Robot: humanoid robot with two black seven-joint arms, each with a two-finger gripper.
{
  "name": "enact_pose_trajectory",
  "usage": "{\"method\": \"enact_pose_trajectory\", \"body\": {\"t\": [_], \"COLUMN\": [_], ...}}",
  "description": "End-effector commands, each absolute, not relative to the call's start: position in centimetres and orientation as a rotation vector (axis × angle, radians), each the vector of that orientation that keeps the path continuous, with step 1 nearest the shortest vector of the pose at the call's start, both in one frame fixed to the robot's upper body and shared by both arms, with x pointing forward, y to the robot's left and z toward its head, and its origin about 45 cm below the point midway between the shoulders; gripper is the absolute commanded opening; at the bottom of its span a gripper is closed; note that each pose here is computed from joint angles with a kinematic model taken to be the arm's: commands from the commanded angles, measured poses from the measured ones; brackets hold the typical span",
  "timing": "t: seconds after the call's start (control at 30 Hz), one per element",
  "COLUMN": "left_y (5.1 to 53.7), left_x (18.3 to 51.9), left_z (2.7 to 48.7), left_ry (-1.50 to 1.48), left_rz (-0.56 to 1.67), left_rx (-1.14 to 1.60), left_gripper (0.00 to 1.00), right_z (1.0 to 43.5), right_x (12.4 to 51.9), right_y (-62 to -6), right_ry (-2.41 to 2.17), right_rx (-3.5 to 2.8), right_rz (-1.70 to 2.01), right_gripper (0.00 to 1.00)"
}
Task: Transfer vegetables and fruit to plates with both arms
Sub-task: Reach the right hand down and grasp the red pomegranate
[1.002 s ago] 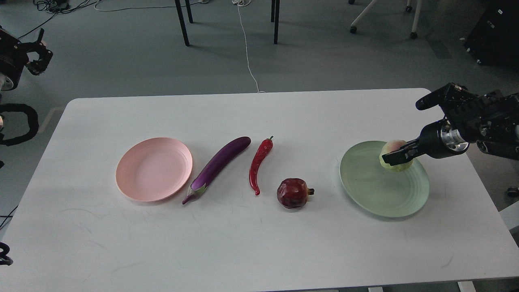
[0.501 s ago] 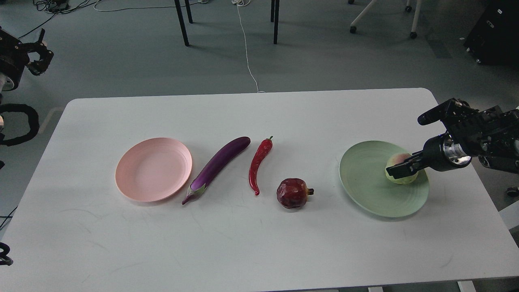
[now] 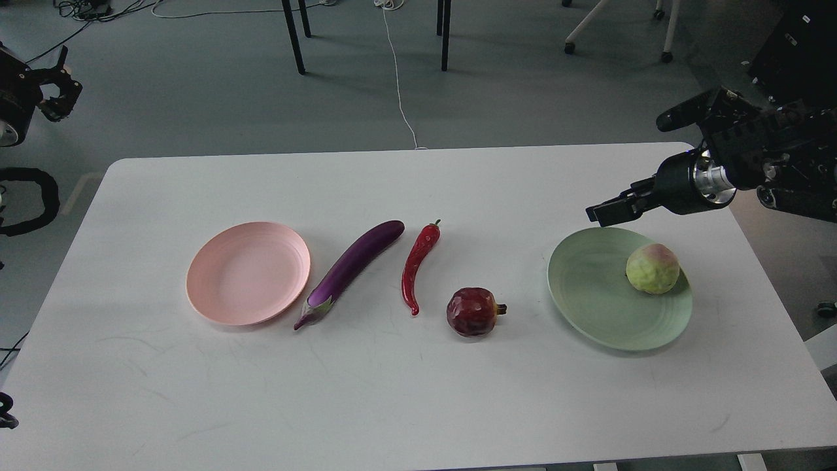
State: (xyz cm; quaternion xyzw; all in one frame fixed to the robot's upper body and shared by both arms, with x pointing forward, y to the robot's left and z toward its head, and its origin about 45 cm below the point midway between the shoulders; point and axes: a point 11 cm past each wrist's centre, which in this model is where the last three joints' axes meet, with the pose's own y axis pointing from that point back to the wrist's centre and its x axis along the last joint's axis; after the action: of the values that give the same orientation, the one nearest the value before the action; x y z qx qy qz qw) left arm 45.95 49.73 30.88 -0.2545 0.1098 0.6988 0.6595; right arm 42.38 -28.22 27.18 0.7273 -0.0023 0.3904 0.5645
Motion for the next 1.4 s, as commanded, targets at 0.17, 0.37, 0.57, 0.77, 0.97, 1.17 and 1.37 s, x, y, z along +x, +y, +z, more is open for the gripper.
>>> {"method": "enact_pose_trajectory", "body": {"t": [0.17,0.37,0.57,0.77,0.97,1.17,1.37], "left_y": [50.2,50.4,50.7,51.0,51.3,51.3,51.0], "left_x": [45.8,45.6,45.4,45.3,45.0,45.0,45.1], "left_z": [31.1,31.0,30.9,31.1,30.7,30.8,30.6], "left_ry": [0.241,0.240,0.241,0.234,0.238,0.238,0.244], "left_rz": [1.589,1.595,1.600,1.606,1.613,1.614,1.609], "left_rx": [-0.573,-0.568,-0.570,-0.569,-0.558,-0.562,-0.565], "left_gripper": [1.00,1.00,1.00,1.00,1.00,1.00,1.00], "right_z": [26.5,24.5,22.8,22.4,21.1,20.0,19.1], "right_x": [39.3,37.6,36.8,37.0,36.7,36.5,36.7], "right_y": [-18.2,-12.9,-11.8,-12.4,-12.9,-13.8,-14.2], "right_ry": [0.256,0.358,0.418,0.415,0.421,0.428,0.414], "right_rx": [1.794,1.833,1.797,1.784,1.796,1.799,1.802], "right_rz": [1.026,1.037,1.081,1.072,1.045,1.018,1.008], "right_gripper": [0.98,0.98,0.97,0.97,0.97,0.96,0.96]}}
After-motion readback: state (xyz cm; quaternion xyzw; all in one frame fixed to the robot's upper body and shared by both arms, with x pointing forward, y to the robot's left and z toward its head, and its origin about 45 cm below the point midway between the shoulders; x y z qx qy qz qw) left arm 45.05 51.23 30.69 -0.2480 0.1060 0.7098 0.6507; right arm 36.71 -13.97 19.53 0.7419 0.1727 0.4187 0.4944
